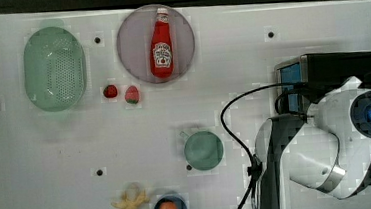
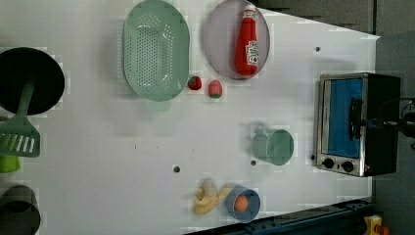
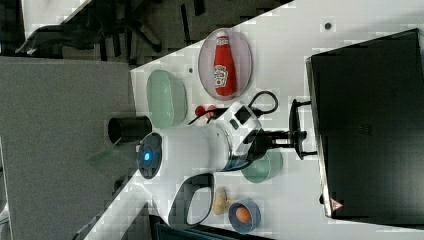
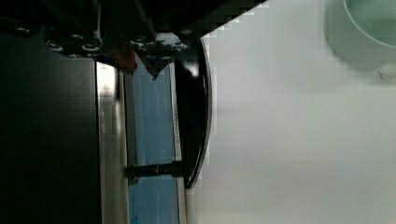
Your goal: Flap open oven.
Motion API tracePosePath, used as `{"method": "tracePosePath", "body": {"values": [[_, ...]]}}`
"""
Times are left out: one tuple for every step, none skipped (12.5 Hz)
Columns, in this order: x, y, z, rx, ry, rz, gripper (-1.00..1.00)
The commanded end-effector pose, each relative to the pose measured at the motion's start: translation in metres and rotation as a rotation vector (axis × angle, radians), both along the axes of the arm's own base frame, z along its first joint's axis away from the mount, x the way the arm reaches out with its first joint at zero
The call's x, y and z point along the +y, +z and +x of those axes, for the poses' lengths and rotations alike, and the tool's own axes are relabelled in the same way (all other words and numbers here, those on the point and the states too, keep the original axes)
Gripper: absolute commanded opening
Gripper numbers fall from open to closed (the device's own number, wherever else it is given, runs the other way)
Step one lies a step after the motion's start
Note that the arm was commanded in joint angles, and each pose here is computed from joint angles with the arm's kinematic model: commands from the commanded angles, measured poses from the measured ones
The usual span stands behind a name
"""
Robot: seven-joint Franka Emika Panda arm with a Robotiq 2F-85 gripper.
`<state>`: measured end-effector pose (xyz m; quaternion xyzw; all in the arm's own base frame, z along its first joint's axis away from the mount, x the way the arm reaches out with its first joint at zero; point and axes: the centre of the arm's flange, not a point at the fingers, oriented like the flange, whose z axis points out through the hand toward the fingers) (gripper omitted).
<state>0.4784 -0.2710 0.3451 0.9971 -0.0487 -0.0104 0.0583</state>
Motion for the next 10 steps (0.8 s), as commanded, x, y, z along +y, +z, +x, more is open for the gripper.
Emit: {"method": "tracePosePath", "body": {"values": [[0.002,-0.011,0.008,-0.008,0.064,-0.021,-0.65],[0.001,-0.018,0.01,-0.008,0.066,-0.029,-0.65],[0.003,-0.025,0.011,-0.003,0.073,-0.031,-0.65],[0.009,-0.031,0.013,0.008,0.081,-0.027,-0.65],[0.013,-0.034,0.014,0.012,0.085,-0.025,-0.65],[0.019,-0.035,0.017,0.012,0.081,-0.027,-0.65],[0.025,-0.036,0.018,0.021,0.079,-0.038,-0.65],[0.033,-0.038,0.021,0.033,0.087,-0.06,-0.65],[0.042,-0.039,0.024,0.047,0.104,-0.092,-0.65],[0.052,-0.041,0.027,0.06,0.116,-0.128,-0.65]]}}
